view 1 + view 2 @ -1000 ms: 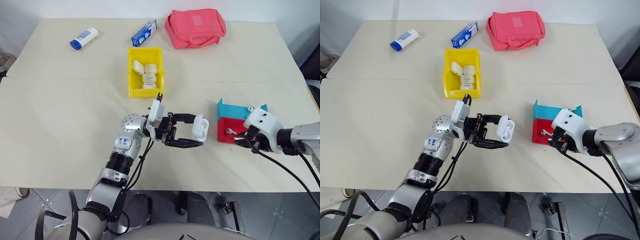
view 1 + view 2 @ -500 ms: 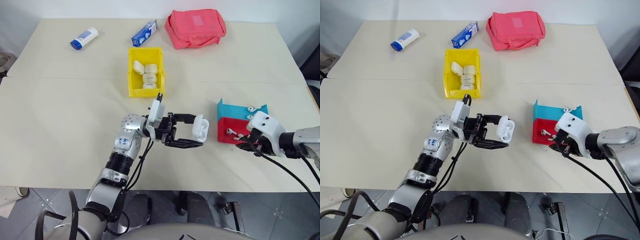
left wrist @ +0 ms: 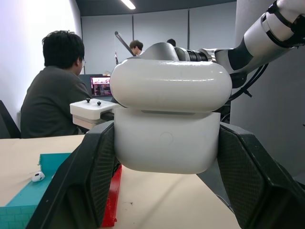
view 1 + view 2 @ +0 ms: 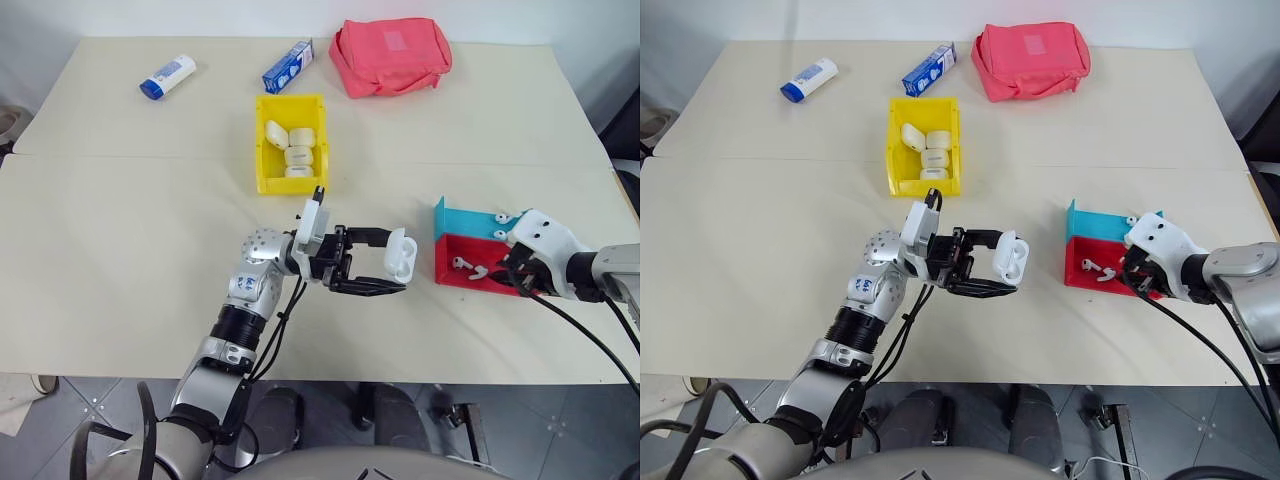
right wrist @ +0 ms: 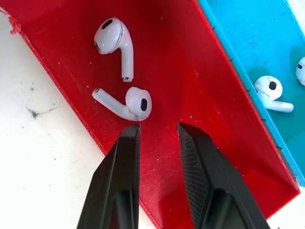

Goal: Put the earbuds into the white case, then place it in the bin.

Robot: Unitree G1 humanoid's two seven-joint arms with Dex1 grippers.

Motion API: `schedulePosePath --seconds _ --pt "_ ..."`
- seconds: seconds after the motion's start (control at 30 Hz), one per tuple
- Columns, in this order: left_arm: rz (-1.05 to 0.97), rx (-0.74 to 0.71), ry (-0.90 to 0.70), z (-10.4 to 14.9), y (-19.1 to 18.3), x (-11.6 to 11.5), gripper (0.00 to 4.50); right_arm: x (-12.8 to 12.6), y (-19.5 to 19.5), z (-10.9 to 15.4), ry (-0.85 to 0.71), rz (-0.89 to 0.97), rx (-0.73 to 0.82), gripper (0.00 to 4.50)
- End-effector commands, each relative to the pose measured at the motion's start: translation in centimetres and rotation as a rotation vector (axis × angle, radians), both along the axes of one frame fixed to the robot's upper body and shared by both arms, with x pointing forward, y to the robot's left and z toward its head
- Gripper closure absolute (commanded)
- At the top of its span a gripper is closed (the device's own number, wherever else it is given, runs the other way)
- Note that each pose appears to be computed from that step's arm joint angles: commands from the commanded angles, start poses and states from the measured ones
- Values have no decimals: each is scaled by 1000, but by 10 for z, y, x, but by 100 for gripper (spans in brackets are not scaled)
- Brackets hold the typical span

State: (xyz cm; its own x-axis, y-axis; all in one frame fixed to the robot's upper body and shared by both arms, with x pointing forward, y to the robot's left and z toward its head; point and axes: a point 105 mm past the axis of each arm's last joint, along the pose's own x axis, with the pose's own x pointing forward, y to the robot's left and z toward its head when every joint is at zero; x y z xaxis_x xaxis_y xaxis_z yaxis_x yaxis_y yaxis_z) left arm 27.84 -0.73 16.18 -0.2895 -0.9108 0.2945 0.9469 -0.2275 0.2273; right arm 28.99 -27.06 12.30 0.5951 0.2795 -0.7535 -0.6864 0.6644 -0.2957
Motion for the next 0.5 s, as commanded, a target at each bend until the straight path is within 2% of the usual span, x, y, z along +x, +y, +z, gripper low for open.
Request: schedulePosePath --seconds 0.03,0.17,0.5 --pt "-2 -28 -29 9 0 -1 170 -3 15 27 -61 54 27 324" --pt "-2 -29 -27 9 0 -1 170 -11 33 28 -48 100 64 324" --pt "0 -28 -28 9 1 -1 170 -8 39 12 -25 90 94 324"
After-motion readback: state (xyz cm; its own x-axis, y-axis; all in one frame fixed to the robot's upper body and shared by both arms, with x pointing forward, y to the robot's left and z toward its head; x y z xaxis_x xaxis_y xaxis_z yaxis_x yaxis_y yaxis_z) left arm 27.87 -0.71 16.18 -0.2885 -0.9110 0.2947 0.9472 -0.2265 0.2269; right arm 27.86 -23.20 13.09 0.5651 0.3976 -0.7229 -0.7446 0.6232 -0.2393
